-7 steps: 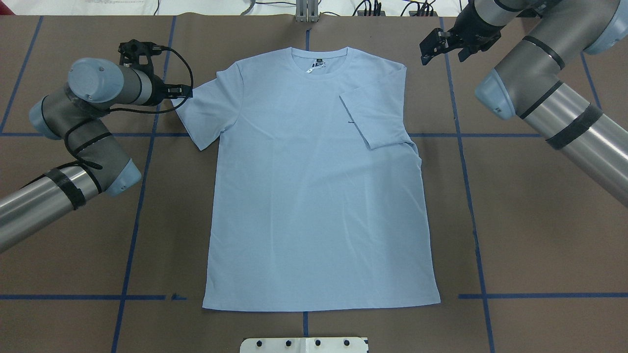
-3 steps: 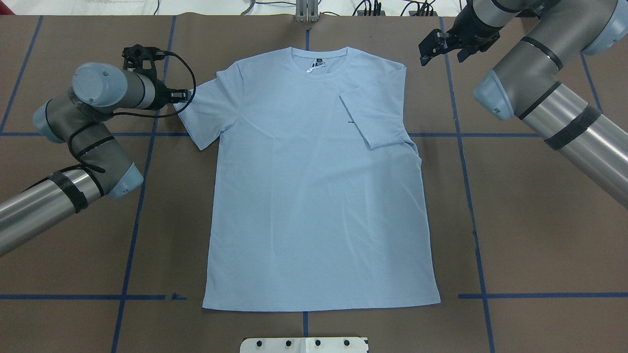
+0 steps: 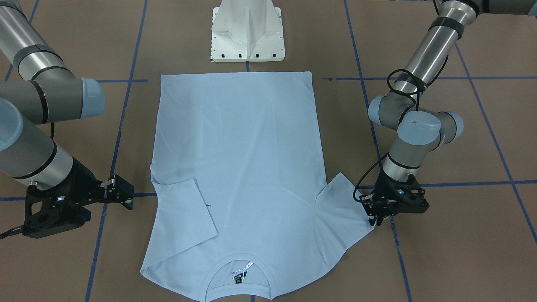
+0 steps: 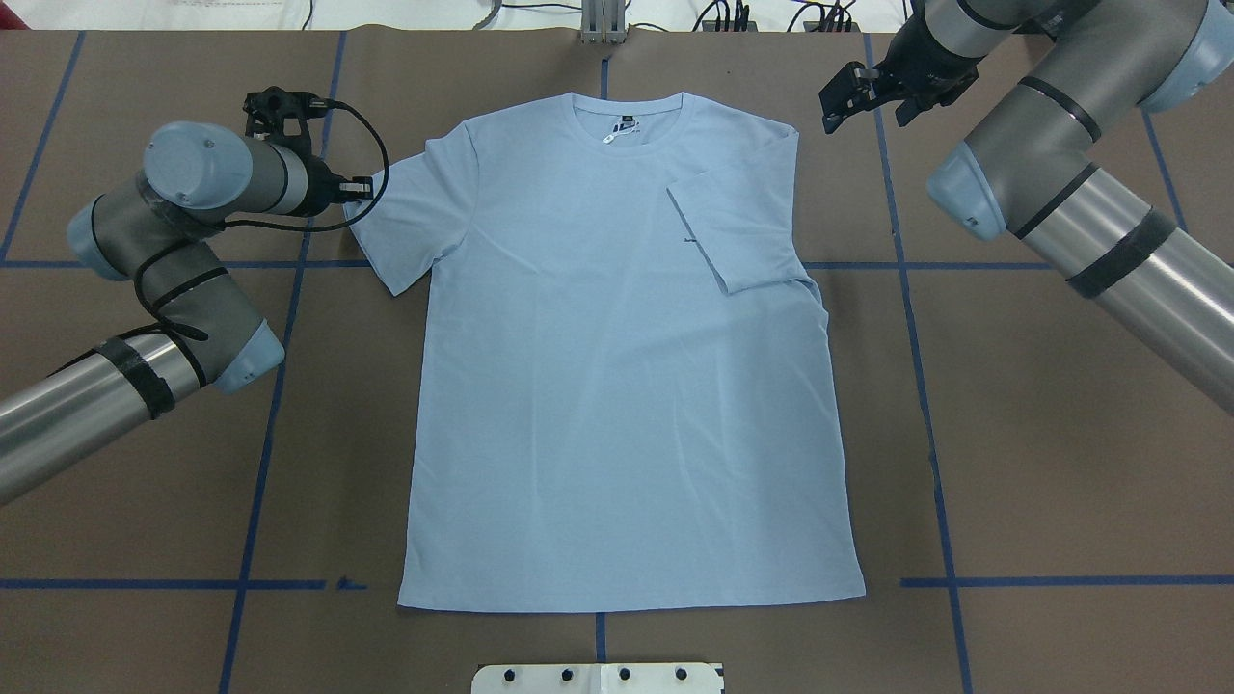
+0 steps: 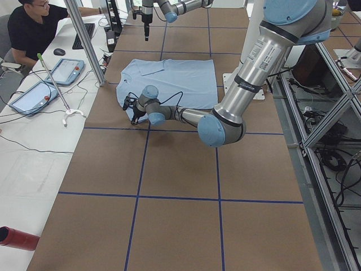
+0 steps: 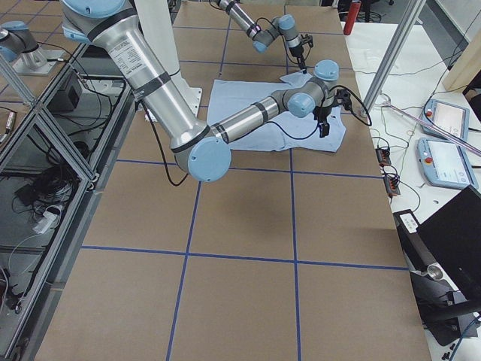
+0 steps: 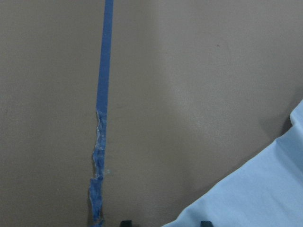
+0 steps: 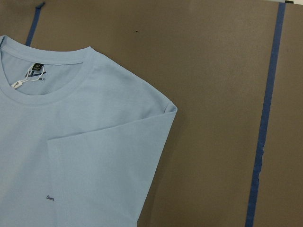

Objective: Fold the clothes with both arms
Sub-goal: 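Grasp the sleeve nearest the left gripper and fold it inward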

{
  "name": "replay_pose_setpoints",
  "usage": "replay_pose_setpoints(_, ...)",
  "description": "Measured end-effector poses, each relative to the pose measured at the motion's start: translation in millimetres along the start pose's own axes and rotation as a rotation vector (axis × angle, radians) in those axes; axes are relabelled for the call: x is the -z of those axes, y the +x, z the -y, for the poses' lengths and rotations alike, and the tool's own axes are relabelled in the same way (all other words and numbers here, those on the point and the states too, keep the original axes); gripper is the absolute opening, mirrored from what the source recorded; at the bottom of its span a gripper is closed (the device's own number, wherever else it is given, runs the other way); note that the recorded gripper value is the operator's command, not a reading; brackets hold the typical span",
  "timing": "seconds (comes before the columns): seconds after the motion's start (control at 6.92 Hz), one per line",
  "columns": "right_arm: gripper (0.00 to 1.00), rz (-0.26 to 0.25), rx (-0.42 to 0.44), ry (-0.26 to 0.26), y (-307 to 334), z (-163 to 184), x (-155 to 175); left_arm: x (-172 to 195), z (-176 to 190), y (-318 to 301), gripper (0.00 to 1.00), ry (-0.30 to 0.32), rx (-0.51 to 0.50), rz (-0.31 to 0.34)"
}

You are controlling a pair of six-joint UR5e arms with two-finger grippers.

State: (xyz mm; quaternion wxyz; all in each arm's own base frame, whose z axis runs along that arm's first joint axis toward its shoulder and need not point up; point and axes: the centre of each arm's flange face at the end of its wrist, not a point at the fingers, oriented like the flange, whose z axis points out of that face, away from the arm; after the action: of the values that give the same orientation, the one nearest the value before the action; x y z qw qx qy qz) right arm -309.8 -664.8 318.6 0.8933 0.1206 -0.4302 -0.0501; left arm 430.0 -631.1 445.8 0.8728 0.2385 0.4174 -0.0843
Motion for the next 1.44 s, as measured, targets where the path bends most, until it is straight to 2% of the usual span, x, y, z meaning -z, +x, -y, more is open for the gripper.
replay_pose_setpoints(0.58, 1.00, -0.004, 0.000, -0.009, 0, -4, -7, 25, 19, 37, 0.00, 0.004, 0.006, -0.018)
replay_pose_setpoints(0.87, 1.00, -0.005, 0.000, -0.012, 2, -6, -10, 44, 48, 108, 0.00, -0.009, 0.085, -0.013)
replay_pose_setpoints(1.16, 1.00, -0.005, -0.002, -0.015, 4, -8, -11, 46, 49, 210, 0.00, -0.036, 0.213, -0.063)
replay_pose_setpoints(1.3, 1.00, -0.005, -0.002, -0.015, 4, -9, -11, 37, 42, 250, 0.99, -0.042, 0.254, -0.063)
replay_pose_setpoints(1.44, 1.00, -0.007, -0.004, -0.016, 6, -9, -12, 30, 34, 267, 1.00, -0.033, 0.267, -0.055)
